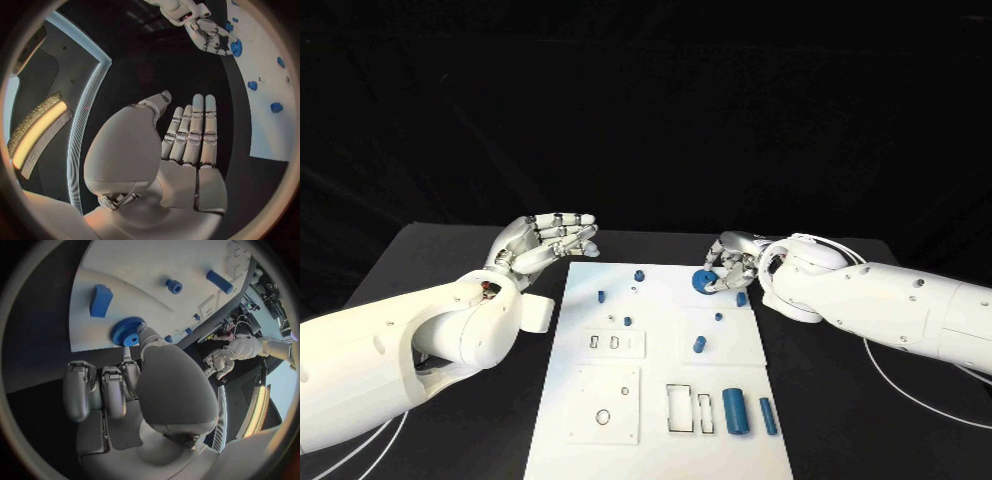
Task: Assemble the parts on the task board
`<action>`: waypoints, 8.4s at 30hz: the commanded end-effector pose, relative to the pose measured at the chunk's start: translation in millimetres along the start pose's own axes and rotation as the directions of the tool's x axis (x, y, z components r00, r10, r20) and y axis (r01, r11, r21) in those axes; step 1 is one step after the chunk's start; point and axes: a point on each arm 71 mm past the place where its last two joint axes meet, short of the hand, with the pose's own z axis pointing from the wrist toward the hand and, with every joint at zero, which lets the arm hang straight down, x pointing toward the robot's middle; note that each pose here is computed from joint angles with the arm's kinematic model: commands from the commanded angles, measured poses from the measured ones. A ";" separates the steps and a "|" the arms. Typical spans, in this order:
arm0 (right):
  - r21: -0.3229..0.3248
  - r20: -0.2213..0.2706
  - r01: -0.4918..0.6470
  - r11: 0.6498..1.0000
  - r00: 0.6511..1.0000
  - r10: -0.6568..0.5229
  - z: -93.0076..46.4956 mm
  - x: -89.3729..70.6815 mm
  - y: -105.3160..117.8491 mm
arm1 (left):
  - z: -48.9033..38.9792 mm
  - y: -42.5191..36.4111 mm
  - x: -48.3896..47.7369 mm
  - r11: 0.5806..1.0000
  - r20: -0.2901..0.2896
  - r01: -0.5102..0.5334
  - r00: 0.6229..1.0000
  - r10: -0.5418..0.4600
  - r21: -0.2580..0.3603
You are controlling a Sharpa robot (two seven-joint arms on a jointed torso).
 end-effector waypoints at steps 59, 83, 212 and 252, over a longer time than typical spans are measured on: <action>-0.291 0.224 0.248 0.924 0.957 -0.186 7.1 43.6 140.2 | 0.4 -1.1 4.6 1.000 -0.016 0.010 1.000 -0.010 0.001; -0.253 0.195 0.232 0.939 0.963 -0.185 18.3 51.5 135.9 | 0.8 -0.5 4.7 1.000 -0.020 0.012 1.000 -0.012 -0.003; -0.236 0.122 0.102 0.966 0.990 -0.075 -9.1 49.3 107.1 | 2.4 1.6 -0.9 1.000 -0.016 0.016 1.000 -0.016 -0.010; -0.215 0.098 -0.098 0.972 0.988 0.121 -63.9 -8.2 -20.4 | 2.6 6.5 -2.1 1.000 -0.023 0.026 0.999 -0.026 -0.017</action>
